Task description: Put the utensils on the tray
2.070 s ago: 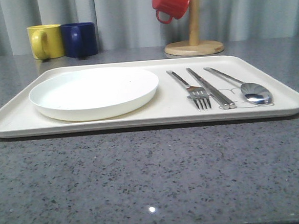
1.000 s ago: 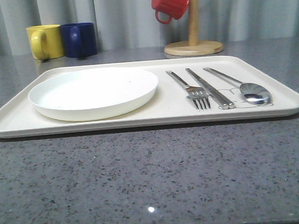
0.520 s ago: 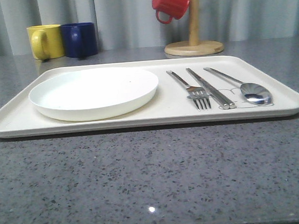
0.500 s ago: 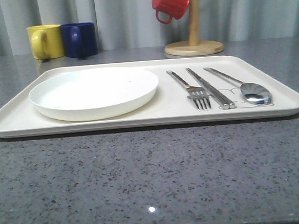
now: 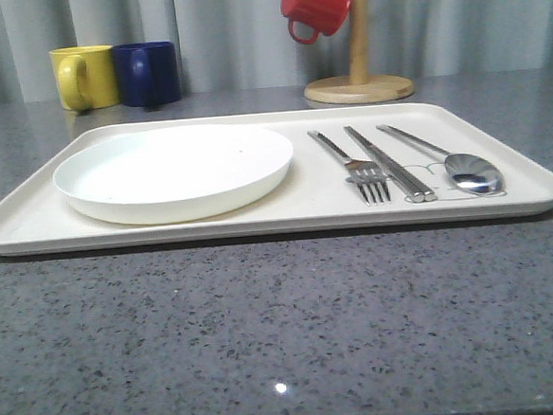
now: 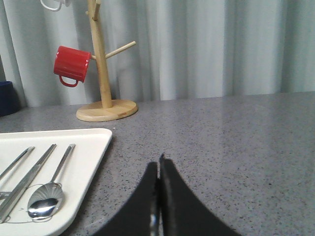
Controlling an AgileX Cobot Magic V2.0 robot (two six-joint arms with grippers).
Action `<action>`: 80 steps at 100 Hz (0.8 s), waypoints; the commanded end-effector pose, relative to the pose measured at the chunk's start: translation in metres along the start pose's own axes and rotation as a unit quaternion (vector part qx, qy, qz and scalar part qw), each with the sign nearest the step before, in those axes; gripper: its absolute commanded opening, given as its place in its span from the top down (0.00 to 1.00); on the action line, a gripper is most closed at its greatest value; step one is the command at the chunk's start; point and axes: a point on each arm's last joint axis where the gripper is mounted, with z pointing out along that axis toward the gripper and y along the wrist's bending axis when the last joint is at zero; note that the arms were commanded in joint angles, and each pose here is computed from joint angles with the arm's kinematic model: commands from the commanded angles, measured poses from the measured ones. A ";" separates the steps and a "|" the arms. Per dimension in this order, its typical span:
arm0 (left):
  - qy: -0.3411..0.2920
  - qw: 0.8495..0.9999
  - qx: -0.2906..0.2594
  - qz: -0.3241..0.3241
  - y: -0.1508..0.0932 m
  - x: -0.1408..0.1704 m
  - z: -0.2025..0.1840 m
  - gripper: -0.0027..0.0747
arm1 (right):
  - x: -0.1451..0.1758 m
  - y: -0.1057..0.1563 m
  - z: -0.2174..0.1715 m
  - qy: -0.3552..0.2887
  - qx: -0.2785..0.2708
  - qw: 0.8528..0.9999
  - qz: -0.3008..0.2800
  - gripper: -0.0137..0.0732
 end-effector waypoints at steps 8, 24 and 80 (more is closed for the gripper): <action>-0.032 0.999 -0.013 -0.009 0.002 -0.010 0.000 0.99 | -0.008 0.001 -0.002 -0.052 -0.003 0.999 -0.004 0.92; -0.033 0.999 -0.014 -0.009 0.002 -0.010 0.000 0.99 | -0.008 0.001 -0.002 -0.052 -0.003 0.999 -0.004 0.92; -0.047 0.995 -0.079 -0.026 0.013 0.019 -0.014 0.99 | -0.008 0.001 -0.002 -0.052 -0.003 0.999 -0.004 0.92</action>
